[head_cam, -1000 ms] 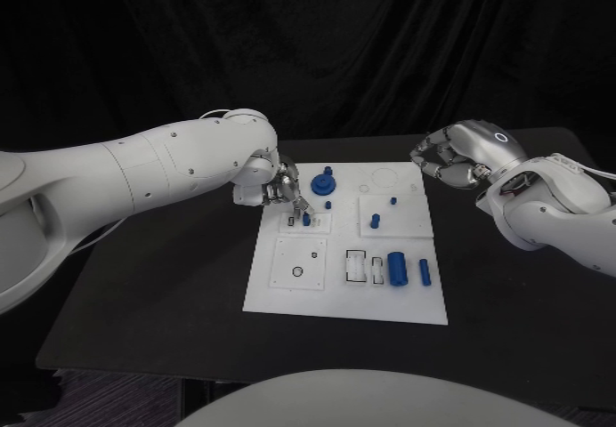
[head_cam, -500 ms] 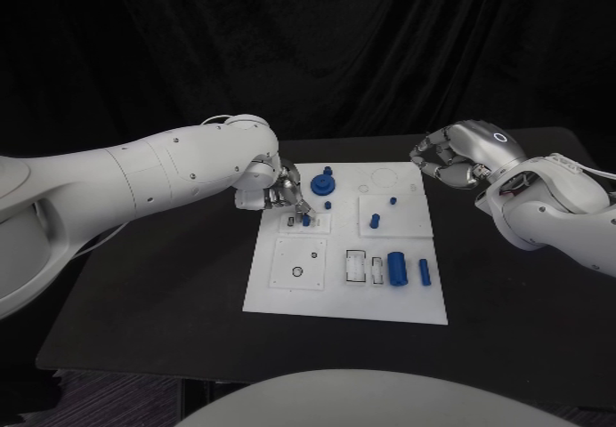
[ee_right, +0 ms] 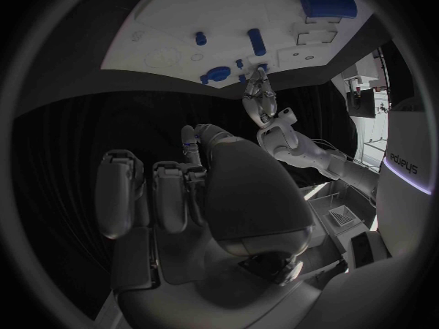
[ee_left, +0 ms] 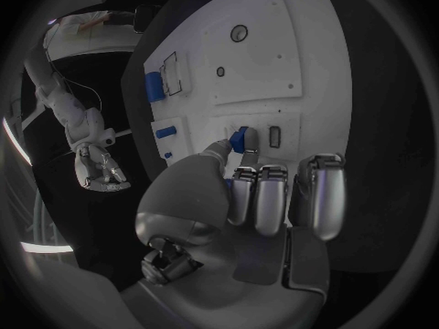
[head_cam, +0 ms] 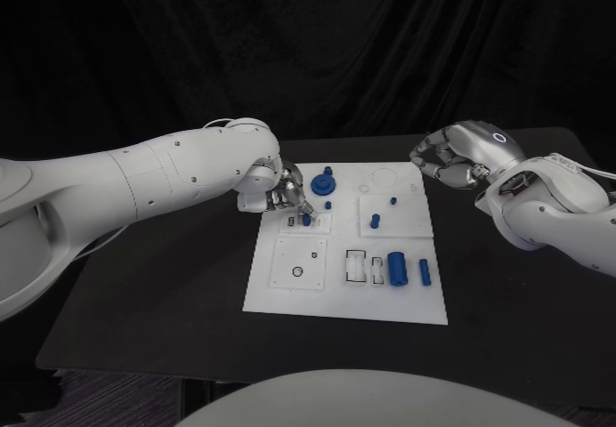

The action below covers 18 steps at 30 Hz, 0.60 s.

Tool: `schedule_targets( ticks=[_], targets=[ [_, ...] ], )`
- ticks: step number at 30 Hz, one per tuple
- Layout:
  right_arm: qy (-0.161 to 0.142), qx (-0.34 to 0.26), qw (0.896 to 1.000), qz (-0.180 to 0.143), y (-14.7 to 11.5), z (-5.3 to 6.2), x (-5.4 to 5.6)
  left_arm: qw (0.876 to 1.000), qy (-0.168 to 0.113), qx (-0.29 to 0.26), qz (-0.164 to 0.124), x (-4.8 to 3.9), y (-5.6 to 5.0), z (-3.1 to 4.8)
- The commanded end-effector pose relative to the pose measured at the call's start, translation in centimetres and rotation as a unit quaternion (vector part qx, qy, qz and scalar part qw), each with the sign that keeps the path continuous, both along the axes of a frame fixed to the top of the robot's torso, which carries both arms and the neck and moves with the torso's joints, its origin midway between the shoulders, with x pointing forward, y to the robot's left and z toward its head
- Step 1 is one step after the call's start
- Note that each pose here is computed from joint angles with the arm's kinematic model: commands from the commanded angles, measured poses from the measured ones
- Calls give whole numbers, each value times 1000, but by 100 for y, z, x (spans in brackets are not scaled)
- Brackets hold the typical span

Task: Assemble the parts on the task board

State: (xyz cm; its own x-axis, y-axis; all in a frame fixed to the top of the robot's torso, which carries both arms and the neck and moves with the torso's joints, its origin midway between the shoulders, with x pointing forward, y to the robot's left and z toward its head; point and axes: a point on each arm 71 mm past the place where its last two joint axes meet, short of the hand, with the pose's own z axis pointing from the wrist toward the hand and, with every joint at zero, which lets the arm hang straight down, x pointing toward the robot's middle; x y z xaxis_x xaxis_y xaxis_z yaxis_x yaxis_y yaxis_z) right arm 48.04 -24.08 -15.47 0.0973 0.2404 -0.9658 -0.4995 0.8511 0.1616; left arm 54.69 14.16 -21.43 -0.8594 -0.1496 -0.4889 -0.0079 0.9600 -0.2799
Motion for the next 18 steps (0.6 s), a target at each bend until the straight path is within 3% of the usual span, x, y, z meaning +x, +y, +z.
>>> schedule_targets(
  ticks=[1, 18],
  targets=[
    [5, -4, 1000, -7, -7, -13, 6, 1000, 1, -5, -2, -9, -7, -28],
    [11, -8, 1000, -10, -15, -25, 15, 1000, 1, -10, -2, -18, 12, -33]
  ],
)
